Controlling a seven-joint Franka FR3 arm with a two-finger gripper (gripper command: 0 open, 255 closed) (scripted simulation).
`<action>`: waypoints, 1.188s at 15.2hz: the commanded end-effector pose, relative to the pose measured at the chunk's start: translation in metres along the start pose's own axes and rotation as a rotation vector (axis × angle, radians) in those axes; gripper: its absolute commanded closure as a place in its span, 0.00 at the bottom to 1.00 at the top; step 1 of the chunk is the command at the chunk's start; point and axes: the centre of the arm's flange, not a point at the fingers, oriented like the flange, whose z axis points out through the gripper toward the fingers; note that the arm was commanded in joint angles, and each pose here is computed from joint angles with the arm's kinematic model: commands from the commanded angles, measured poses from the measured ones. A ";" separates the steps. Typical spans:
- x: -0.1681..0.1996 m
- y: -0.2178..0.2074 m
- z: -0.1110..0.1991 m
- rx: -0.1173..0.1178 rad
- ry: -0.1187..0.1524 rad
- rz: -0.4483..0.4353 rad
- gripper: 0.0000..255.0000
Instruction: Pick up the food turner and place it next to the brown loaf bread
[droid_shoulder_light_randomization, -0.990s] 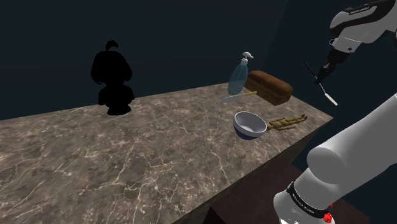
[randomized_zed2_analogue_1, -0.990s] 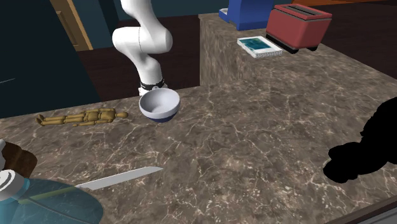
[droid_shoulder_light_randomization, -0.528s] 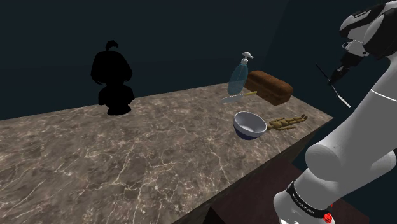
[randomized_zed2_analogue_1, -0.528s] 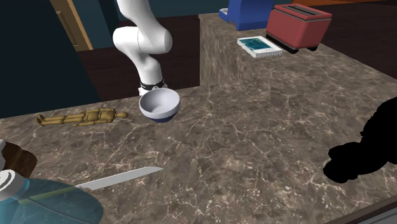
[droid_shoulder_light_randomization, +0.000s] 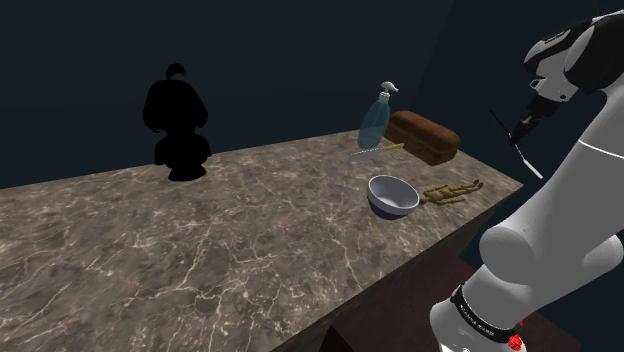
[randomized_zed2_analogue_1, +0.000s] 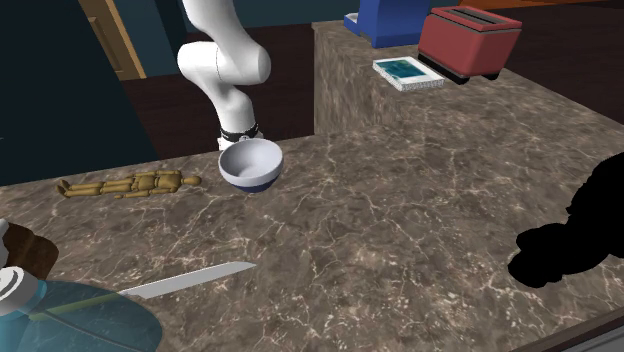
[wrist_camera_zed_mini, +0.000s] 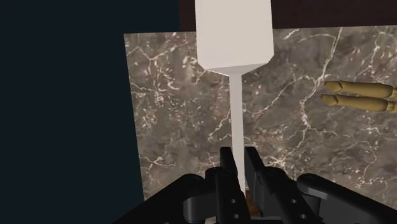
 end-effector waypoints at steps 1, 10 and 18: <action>-0.001 0.000 0.011 0.000 0.000 0.000 1.00; -0.004 0.000 0.059 0.000 0.000 0.000 1.00; -0.007 0.000 0.101 0.000 0.000 0.000 1.00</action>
